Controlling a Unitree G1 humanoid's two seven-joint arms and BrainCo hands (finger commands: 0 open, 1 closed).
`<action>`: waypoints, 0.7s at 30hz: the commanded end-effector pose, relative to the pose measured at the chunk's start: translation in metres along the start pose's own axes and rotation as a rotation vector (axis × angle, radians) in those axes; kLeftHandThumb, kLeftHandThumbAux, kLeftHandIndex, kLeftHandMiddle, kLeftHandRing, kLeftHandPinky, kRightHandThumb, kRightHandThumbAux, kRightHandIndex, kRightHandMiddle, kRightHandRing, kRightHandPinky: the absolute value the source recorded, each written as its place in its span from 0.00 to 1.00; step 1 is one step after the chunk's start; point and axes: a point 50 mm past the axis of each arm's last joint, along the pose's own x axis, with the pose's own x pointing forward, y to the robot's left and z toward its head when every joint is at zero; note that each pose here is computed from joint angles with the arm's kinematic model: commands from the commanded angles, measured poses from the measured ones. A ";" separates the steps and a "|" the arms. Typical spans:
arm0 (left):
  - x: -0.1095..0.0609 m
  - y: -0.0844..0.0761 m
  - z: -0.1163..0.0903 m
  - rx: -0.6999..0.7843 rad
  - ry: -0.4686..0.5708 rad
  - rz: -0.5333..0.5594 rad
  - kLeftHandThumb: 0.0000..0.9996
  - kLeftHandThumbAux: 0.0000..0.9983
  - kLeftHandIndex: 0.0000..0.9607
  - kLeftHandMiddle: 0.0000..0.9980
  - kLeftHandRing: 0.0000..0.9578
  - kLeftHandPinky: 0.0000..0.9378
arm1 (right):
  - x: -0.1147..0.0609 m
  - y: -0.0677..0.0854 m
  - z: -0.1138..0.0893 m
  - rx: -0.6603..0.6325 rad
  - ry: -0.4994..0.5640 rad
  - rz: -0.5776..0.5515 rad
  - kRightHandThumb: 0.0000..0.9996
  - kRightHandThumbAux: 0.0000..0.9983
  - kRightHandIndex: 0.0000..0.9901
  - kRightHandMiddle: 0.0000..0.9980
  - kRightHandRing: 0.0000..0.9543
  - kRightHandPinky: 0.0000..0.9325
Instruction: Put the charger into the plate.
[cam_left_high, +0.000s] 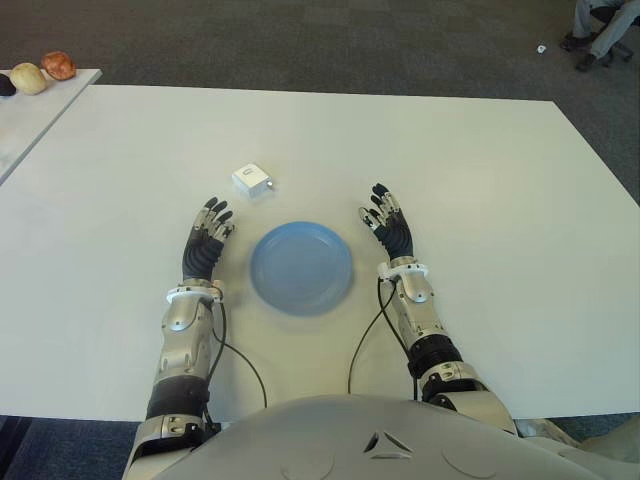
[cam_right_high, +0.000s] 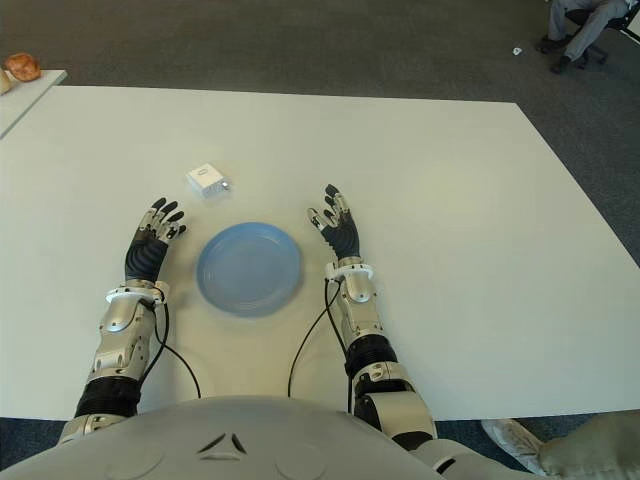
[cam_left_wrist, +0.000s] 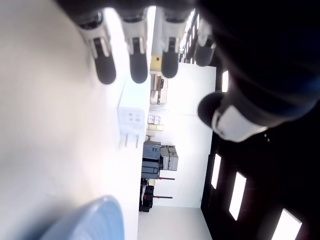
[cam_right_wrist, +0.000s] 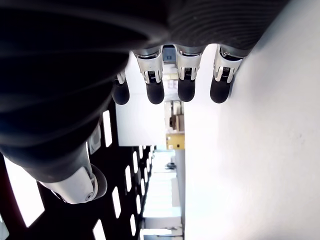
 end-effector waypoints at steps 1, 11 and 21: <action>-0.005 0.001 -0.012 0.006 0.066 0.004 0.09 0.64 0.03 0.11 0.13 0.18 | -0.018 0.000 -0.026 0.021 0.133 -0.023 0.16 0.68 0.00 0.03 0.02 0.06; -0.003 0.005 -0.008 0.016 0.060 0.014 0.11 0.64 0.02 0.11 0.13 0.17 | -0.017 0.001 -0.026 0.023 0.129 -0.022 0.15 0.68 0.01 0.03 0.02 0.07; 0.020 0.022 0.013 -0.001 0.047 0.055 0.11 0.65 0.04 0.11 0.14 0.18 | -0.017 0.002 -0.025 0.010 0.122 -0.017 0.16 0.69 0.01 0.03 0.02 0.06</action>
